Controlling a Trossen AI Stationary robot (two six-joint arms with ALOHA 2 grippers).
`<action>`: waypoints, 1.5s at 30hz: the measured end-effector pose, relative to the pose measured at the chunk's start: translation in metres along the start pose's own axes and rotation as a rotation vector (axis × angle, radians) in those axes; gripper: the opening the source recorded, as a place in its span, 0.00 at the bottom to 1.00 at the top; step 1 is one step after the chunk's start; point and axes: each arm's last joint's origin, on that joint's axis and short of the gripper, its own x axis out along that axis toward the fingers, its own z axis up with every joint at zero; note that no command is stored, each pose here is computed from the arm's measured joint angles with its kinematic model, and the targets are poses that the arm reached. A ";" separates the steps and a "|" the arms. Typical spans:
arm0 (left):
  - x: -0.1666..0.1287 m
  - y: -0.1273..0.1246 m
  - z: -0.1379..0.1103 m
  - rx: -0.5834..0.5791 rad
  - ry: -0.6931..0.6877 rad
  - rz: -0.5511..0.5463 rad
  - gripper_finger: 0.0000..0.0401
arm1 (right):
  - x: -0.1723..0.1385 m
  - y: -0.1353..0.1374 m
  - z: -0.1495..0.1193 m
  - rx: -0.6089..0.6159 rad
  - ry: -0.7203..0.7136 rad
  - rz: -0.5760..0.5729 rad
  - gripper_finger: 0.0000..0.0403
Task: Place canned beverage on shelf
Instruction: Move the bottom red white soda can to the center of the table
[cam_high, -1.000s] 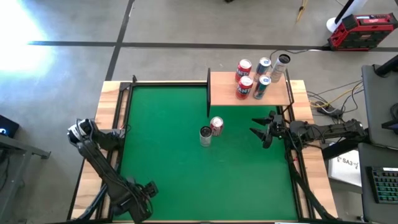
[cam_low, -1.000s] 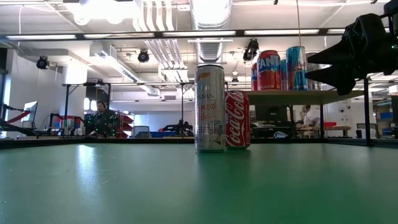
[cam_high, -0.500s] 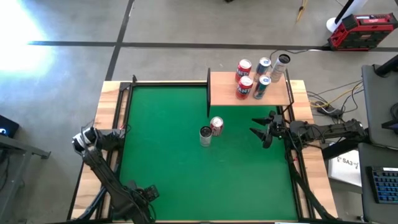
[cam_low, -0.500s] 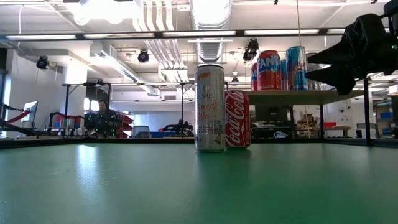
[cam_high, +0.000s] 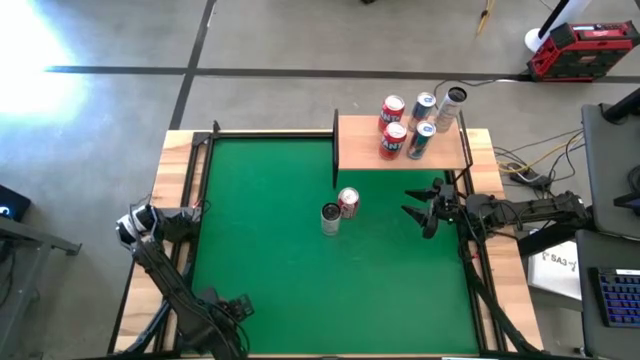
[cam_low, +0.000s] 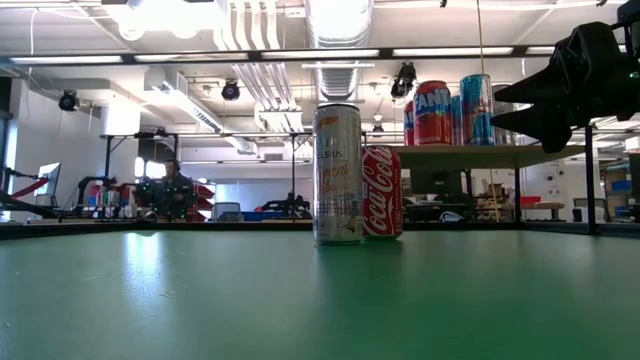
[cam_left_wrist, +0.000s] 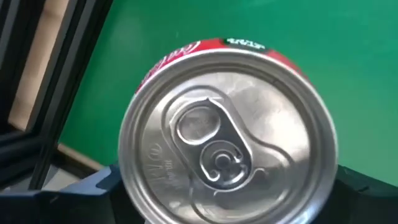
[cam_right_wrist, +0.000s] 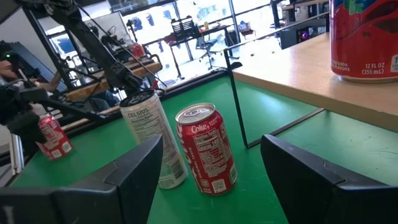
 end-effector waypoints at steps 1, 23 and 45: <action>0.002 0.001 0.001 0.002 -0.013 -0.005 0.74 | 0.000 0.000 0.000 0.000 0.000 0.000 0.65; 0.009 0.001 0.007 0.000 -0.065 -0.013 0.79 | 0.000 0.000 0.000 0.000 -0.001 0.000 0.65; 0.018 0.001 0.022 0.025 -0.203 -0.017 0.80 | 0.000 0.000 0.000 0.000 0.000 0.000 0.65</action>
